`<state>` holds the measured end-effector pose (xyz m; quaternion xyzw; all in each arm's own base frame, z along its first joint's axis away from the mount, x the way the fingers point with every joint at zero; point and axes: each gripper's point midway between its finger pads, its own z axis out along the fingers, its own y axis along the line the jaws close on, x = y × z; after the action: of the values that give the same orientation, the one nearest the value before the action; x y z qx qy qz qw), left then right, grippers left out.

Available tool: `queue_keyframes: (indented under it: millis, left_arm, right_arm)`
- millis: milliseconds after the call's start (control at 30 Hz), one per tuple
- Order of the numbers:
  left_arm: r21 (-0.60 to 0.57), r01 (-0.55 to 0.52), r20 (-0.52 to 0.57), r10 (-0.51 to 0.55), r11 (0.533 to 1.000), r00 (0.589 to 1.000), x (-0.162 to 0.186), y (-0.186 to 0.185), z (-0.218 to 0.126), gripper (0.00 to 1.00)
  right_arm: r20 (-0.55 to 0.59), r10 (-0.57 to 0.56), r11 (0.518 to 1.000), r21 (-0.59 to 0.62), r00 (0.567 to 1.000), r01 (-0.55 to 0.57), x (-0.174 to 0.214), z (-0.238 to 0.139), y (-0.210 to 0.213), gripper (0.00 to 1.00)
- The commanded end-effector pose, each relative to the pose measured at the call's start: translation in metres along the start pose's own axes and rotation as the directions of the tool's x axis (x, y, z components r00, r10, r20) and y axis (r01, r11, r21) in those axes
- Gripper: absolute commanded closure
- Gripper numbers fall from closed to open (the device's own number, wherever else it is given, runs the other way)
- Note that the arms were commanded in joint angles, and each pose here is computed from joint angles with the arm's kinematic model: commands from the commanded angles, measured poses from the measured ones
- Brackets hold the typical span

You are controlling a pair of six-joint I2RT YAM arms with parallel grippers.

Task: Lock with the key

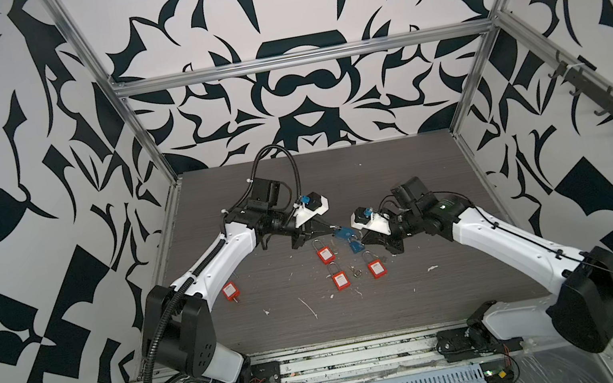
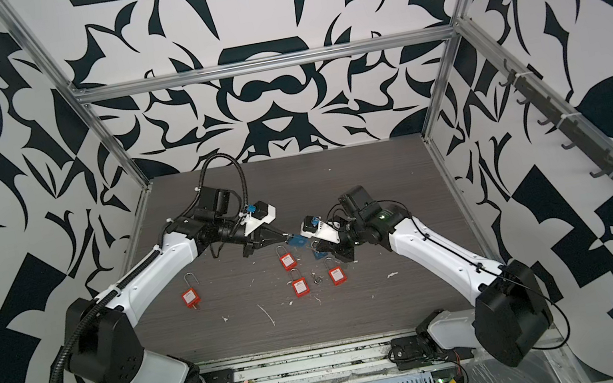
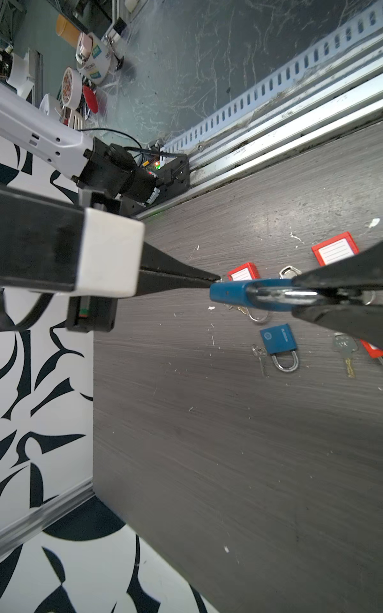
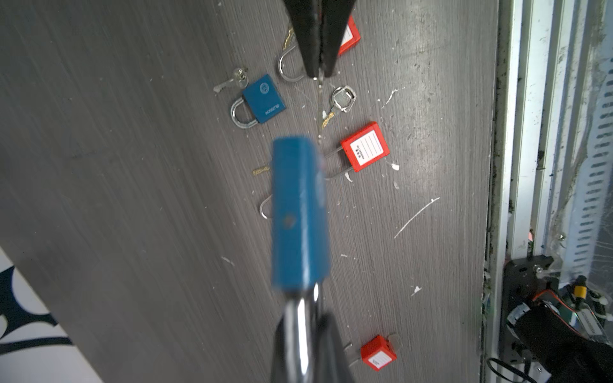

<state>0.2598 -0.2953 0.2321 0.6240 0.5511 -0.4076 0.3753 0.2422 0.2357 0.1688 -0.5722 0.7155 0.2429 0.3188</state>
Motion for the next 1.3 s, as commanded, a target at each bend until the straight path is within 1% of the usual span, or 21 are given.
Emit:
queue_keyframes:
  millis: [0, 100, 233, 333, 467, 533, 667, 833, 1000, 1133, 1267]
  left_arm:
    - [0.018, -0.016, 0.011, 0.016, 1.000, 1.000, -0.006, 0.001, -0.005, 1.00]
    - [-0.006, 0.002, -0.033, -0.002, 1.000, 0.999, 0.002, 0.010, -0.007, 1.00]
    - [-0.041, 0.048, -0.151, -0.054, 0.998, 0.987, 0.026, 0.028, -0.010, 1.00]
    - [-0.049, 0.109, -0.243, -0.117, 0.993, 0.963, 0.046, 0.040, -0.012, 1.00]
    - [-0.047, 0.191, -0.326, -0.196, 0.981, 0.925, 0.066, 0.056, -0.012, 1.00]
    - [-0.054, 0.226, -0.372, -0.229, 0.973, 0.899, 0.079, 0.064, -0.013, 1.00]
    - [-0.042, 0.278, -0.462, -0.265, 0.960, 0.846, 0.105, 0.072, -0.013, 1.00]
    - [-0.062, 0.277, -0.500, -0.270, 0.959, 0.823, 0.122, 0.087, -0.011, 1.00]
    - [-0.072, 0.286, -0.567, -0.275, 0.956, 0.777, 0.141, 0.097, -0.011, 1.00]
    - [-0.065, 0.282, -0.584, -0.266, 0.957, 0.767, 0.148, 0.101, -0.010, 1.00]
    - [-0.059, 0.304, -0.597, -0.278, 0.951, 0.753, 0.157, 0.100, -0.008, 1.00]
  right_arm:
    - [-0.006, 0.009, 1.000, 0.008, 1.000, -0.009, 0.005, -0.003, 0.002, 1.00]
    - [-0.004, 0.025, 0.998, 0.052, 1.000, -0.025, 0.007, -0.004, -0.006, 1.00]
    - [-0.009, 0.057, 0.988, 0.143, 0.998, -0.056, 0.009, -0.008, -0.020, 1.00]
    - [-0.017, 0.107, 0.980, 0.168, 0.994, -0.102, 0.010, -0.011, -0.024, 1.00]
    - [-0.017, 0.162, 0.969, 0.192, 0.987, -0.156, 0.014, -0.011, -0.027, 1.00]
    - [-0.026, 0.182, 0.966, 0.193, 0.983, -0.174, 0.019, -0.009, -0.026, 1.00]
    - [-0.025, 0.218, 0.959, 0.191, 0.976, -0.209, 0.022, -0.006, -0.025, 1.00]
    - [-0.011, 0.241, 0.953, 0.190, 0.970, -0.235, 0.022, -0.002, -0.028, 1.00]
    - [-0.010, 0.252, 0.955, 0.167, 0.968, -0.247, 0.019, 0.005, -0.027, 1.00]
    - [-0.012, 0.248, 0.959, 0.145, 0.969, -0.244, 0.016, 0.012, -0.026, 1.00]
    - [-0.020, 0.253, 0.960, 0.133, 0.967, -0.248, 0.012, 0.017, -0.028, 1.00]
